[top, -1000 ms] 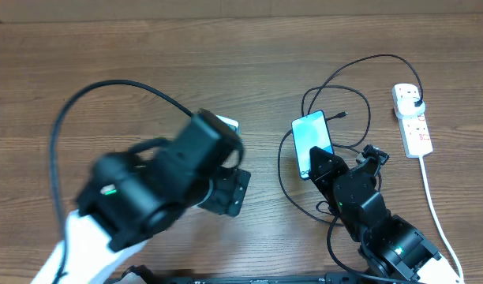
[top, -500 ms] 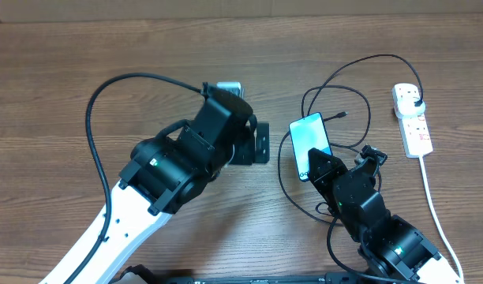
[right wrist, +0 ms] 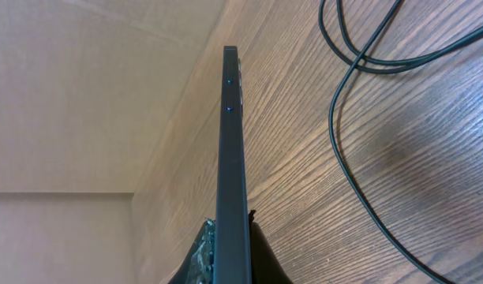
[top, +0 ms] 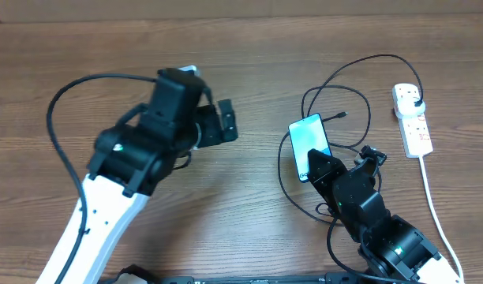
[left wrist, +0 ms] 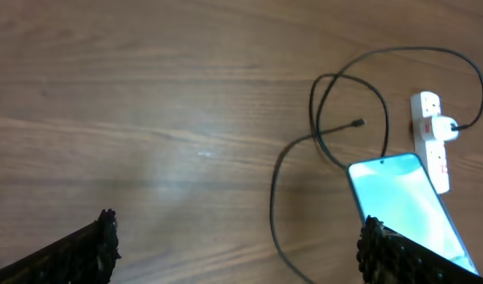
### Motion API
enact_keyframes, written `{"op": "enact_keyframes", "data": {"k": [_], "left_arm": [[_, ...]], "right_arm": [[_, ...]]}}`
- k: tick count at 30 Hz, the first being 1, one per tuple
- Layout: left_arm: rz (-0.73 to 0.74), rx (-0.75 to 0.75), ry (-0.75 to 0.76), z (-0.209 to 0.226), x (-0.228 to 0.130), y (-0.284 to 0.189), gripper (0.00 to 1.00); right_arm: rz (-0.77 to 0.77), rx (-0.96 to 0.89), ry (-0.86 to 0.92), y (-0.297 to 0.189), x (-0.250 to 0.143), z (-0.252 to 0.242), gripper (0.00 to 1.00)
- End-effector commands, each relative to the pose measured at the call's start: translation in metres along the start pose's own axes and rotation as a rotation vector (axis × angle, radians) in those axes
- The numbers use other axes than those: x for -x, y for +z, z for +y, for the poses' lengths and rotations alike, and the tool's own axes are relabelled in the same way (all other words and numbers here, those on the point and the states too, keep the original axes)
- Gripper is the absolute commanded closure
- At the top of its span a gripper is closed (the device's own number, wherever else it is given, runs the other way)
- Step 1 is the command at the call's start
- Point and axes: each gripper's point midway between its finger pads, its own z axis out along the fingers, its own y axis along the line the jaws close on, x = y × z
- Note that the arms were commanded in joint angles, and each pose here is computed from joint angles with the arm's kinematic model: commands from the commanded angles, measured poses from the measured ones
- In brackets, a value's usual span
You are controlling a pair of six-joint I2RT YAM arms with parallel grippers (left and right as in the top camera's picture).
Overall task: Plug charger to phone and switch on socket
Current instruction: 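Swing the left gripper back toward the phone held by the right gripper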
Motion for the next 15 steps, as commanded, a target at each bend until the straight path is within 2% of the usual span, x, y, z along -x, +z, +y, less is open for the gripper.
{"op": "enact_keyframes", "data": {"k": [1,5,8,9,15], "left_arm": [[0.058,-0.085,-0.021,0.015,-0.019,-0.010,0.00],[0.055,-0.195,-0.079,0.026,-0.033,-0.006,0.00],[0.031,-0.366,-0.089,0.017,-0.037,-0.007,0.00],[0.017,-0.493,-0.079,0.008,-0.039,-0.008,0.01],[0.144,-0.543,-0.320,0.016,-0.060,0.028,0.00]], "right_arm": [[-0.019,0.025,0.014,-0.003,0.005,0.008,0.96],[-0.018,0.022,0.013,-0.003,0.005,0.007,0.96],[-0.017,0.023,0.014,-0.003,0.005,0.007,0.96],[-0.010,0.025,0.026,-0.003,0.004,0.007,0.96],[0.078,0.044,0.096,0.001,-0.012,0.013,0.96]]}}
